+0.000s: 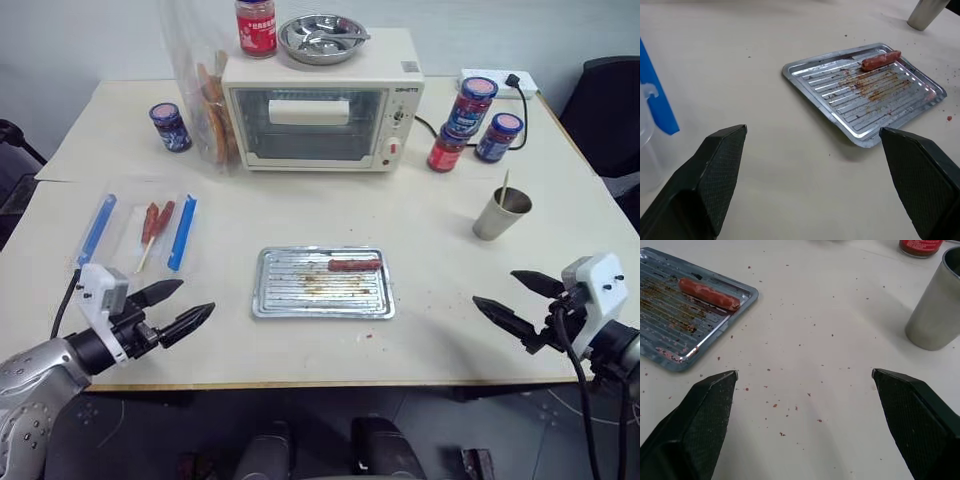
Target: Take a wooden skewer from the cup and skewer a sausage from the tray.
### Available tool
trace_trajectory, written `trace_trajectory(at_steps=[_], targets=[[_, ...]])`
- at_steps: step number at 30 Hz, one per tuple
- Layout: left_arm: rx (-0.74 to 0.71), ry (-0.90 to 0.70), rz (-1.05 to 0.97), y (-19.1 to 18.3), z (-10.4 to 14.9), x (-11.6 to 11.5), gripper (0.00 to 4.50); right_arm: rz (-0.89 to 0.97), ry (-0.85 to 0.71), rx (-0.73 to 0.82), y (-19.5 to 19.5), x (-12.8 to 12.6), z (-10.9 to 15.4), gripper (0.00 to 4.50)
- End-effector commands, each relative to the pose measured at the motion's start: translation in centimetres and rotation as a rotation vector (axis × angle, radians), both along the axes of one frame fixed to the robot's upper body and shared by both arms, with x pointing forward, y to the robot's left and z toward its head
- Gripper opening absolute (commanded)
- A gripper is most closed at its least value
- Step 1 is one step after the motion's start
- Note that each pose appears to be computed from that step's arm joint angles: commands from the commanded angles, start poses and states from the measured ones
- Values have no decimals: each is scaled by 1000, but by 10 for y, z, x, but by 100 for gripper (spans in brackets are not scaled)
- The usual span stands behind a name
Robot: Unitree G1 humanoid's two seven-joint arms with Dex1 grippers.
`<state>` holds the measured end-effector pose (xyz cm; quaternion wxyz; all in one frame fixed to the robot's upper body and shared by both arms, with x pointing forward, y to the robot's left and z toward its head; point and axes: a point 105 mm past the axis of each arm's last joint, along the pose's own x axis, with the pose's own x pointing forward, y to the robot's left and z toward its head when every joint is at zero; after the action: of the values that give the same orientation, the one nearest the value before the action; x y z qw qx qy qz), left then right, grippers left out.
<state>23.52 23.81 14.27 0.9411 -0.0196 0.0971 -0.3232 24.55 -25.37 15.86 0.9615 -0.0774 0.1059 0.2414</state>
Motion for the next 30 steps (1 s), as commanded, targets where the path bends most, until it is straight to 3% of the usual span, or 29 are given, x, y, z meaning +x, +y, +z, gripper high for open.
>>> trace_trajectory(at_steps=[1, 17, 24, 30], targets=[[27, -41, -13, 0, 6, -2, 448, 28, -35, -31, 3, 3, 7, 450], [-19, -23, -47, -12, 8, 0, 448, -30, -33, -11, 1, 9, 8, 450], [-146, -15, -358, -56, 36, 3, 448, -51, -104, 67, 3, 19, 35, 450], [-162, -45, -660, -99, 72, 18, 448, -147, -197, 91, -4, 61, 70, 450]])
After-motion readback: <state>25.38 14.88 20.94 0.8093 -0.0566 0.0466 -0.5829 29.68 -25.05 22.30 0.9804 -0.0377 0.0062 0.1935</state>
